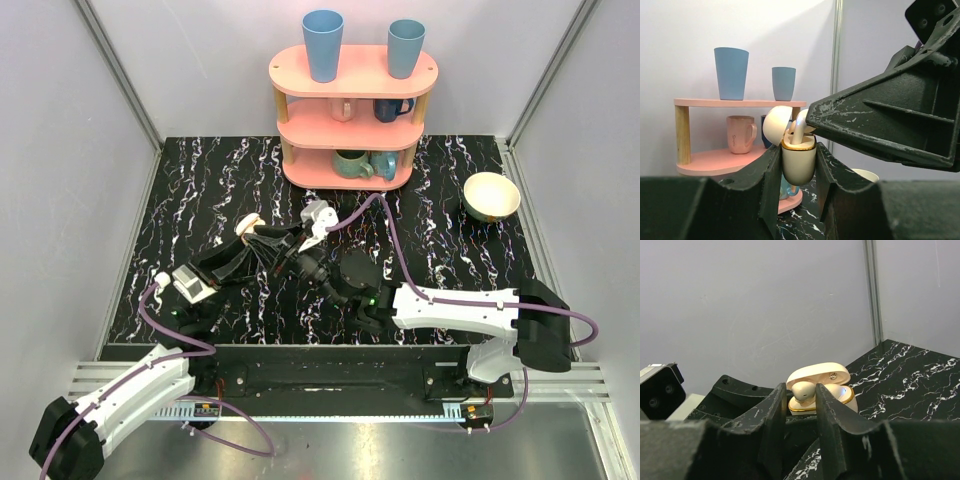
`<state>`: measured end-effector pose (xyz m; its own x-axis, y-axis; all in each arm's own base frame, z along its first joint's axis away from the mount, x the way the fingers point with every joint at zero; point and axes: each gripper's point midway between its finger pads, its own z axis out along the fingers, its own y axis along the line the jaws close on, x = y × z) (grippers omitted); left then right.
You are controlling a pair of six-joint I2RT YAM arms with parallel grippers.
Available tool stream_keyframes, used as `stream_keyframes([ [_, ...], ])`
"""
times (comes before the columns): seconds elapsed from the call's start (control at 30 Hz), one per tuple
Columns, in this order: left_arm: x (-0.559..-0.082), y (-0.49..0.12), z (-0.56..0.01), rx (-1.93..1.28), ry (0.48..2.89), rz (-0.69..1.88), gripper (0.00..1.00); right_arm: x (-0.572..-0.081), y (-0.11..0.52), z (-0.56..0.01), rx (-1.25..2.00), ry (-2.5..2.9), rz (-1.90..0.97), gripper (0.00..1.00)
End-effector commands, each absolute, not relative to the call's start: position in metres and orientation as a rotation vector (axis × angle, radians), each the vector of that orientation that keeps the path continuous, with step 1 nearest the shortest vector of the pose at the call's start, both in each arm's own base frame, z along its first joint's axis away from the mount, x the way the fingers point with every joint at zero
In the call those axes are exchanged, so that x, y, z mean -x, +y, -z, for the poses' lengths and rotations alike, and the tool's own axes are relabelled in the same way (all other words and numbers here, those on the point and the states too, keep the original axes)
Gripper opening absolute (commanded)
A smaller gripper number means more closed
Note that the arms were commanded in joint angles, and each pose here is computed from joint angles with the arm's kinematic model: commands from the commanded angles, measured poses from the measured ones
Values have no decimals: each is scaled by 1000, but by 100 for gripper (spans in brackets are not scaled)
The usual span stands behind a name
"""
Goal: Insert the wireless bluetooth earbuds into the charging case
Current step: Insert the left earbud into the left side groove of the charging case.
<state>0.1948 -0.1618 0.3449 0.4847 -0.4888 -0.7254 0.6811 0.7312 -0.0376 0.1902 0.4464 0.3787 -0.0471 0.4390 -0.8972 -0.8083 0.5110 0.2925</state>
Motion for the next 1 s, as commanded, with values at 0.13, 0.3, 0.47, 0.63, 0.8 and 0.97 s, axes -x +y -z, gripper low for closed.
stream_keyframes([
  [0.13,-164,-146,-390,-241,578,752,0,-202,440,-375,395,1282,-929,43],
  [0.3,-165,-147,-390,-244,583,751,0,-202,436,-380,389,1270,-923,47],
  [0.47,-167,-150,-386,-255,600,756,0,-200,433,-390,385,1249,-932,55],
  [0.63,-173,-154,-378,-271,640,744,0,-194,425,-406,375,1209,-964,64],
  [0.8,-174,-155,-373,-275,654,742,0,-190,413,-425,360,1166,-980,68],
  [0.97,-175,-159,-368,-298,671,738,0,-189,391,-436,313,1143,-966,70],
])
